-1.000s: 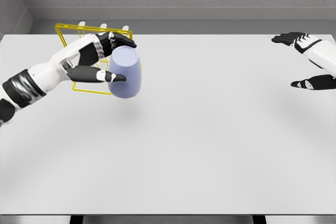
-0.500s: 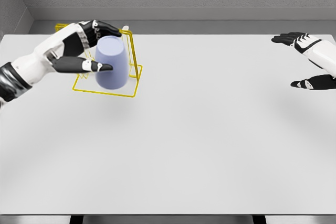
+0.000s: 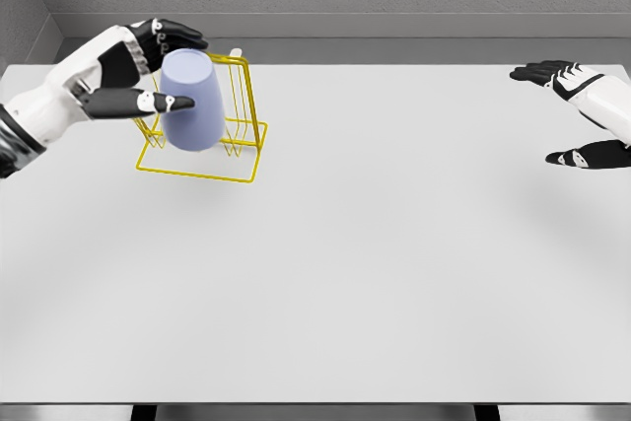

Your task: Place the cup on the cup holder with both arms

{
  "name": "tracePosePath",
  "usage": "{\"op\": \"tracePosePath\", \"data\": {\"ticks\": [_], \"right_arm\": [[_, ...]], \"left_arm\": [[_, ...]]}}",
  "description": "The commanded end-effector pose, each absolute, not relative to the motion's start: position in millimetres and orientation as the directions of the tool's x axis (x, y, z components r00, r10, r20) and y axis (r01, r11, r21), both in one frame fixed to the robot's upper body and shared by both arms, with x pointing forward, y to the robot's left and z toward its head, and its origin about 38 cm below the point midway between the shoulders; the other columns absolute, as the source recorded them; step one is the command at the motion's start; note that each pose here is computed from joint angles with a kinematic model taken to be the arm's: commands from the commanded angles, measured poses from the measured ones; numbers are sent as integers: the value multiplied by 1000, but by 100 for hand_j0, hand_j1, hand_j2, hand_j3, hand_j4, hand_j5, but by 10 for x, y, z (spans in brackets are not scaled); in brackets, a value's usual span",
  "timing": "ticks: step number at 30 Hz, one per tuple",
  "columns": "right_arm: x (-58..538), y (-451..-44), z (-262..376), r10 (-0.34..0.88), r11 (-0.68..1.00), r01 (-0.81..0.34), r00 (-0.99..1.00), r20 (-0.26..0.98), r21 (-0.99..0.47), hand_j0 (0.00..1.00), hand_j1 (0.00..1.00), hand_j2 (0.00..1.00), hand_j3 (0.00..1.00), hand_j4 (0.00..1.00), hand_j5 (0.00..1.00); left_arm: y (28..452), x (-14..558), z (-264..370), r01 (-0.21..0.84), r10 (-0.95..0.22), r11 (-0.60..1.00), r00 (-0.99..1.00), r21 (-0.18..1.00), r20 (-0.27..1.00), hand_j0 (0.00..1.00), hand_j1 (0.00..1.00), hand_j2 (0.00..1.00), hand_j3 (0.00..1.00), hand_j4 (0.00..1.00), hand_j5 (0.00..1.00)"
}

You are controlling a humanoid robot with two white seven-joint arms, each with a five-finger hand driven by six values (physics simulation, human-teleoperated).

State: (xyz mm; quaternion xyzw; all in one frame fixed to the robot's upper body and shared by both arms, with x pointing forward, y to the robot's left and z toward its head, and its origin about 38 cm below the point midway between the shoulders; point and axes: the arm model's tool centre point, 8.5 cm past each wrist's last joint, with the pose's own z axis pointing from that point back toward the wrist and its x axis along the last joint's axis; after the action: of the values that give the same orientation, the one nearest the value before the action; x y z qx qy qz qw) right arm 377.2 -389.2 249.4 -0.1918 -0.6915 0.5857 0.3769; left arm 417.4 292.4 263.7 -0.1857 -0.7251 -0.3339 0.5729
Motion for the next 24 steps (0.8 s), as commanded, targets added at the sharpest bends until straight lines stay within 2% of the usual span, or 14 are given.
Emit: {"op": "tracePosePath", "data": {"ticks": [1, 15, 16, 18, 24], "right_arm": [[3772, -3894, 2499, 705, 247, -177, -642, 302, -953, 100, 100, 100, 100, 100, 100], [3773, -3898, 2496, 705, 248, -178, -641, 303, -952, 100, 100, 100, 100, 100, 100], [3772, -3901, 2500, 706, 248, -176, -640, 303, -953, 100, 100, 100, 100, 100, 100], [3772, -3902, 2500, 706, 248, -176, -640, 303, -953, 100, 100, 100, 100, 100, 100], [3772, -3901, 2500, 706, 248, -176, -640, 303, -953, 100, 100, 100, 100, 100, 100]], "left_arm": [[2952, 4193, 2627, 647, -109, 716, -267, 262, 957, 68, 68, 68, 68, 68, 68], [2877, 4364, 2635, 634, -80, 734, -276, 244, 958, 68, 68, 68, 68, 68, 68], [2877, 4365, 2634, 634, -80, 734, -275, 243, 958, 73, 73, 73, 73, 73, 73], [2866, 4362, 2630, 637, -85, 730, -275, 248, 958, 98, 98, 98, 98, 98, 98], [2838, 4342, 2691, 641, -85, 721, -293, 261, 952, 100, 100, 100, 100, 100, 100]]}}
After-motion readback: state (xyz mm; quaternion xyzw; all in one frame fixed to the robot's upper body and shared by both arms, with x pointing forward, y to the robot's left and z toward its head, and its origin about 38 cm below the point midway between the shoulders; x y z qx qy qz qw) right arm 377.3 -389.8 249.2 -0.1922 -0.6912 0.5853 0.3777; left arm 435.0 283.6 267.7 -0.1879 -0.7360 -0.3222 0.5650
